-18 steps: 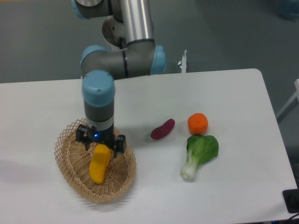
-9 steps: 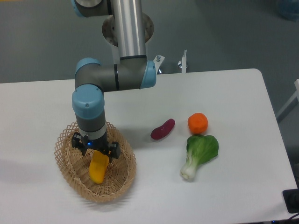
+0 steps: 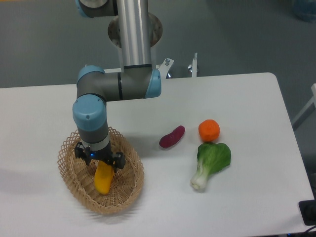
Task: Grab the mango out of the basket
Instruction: 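Close the gripper around the yellow mango, then lift the mango out of the basket and carry it toward the bok choy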
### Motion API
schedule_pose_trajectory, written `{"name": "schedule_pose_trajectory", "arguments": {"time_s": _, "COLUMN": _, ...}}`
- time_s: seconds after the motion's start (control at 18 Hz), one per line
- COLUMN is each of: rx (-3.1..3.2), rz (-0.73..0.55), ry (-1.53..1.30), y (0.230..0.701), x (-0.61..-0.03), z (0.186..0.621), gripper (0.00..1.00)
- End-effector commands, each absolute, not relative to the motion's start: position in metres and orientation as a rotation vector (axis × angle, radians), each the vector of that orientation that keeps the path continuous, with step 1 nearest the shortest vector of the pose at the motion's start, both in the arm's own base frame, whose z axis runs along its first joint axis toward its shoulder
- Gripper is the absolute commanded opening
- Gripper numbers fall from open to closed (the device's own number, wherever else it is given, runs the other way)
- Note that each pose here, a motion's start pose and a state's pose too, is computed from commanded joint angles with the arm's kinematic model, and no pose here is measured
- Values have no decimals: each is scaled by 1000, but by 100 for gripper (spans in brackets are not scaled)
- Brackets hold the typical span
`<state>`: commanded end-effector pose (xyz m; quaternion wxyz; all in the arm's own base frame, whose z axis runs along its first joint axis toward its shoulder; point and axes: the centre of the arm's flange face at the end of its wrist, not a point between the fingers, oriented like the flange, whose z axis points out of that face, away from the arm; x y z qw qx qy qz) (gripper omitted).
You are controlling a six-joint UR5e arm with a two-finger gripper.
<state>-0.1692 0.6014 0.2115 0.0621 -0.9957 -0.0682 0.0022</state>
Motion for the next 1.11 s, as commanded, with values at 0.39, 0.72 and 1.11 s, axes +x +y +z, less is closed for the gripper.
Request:
{"name": "schedule_pose_trajectory", "arguments": {"time_s": 0.39, "rx": -3017, "rz": 35, "ry": -227, "y": 601, "x": -171, "z": 212, "gripper": 71}}
{"name": "schedule_pose_trajectory", "arguments": {"time_s": 0.72, "rx": -3011, "rz": 42, "ry": -222, "y": 601, "x": -171, "z": 216, "gripper": 60}}
{"name": "schedule_pose_trajectory", "arguments": {"time_s": 1.11, "rx": -2982, "rz": 61, "ry": -208, "y": 601, "x": -173, "z": 235, "gripper": 58}}
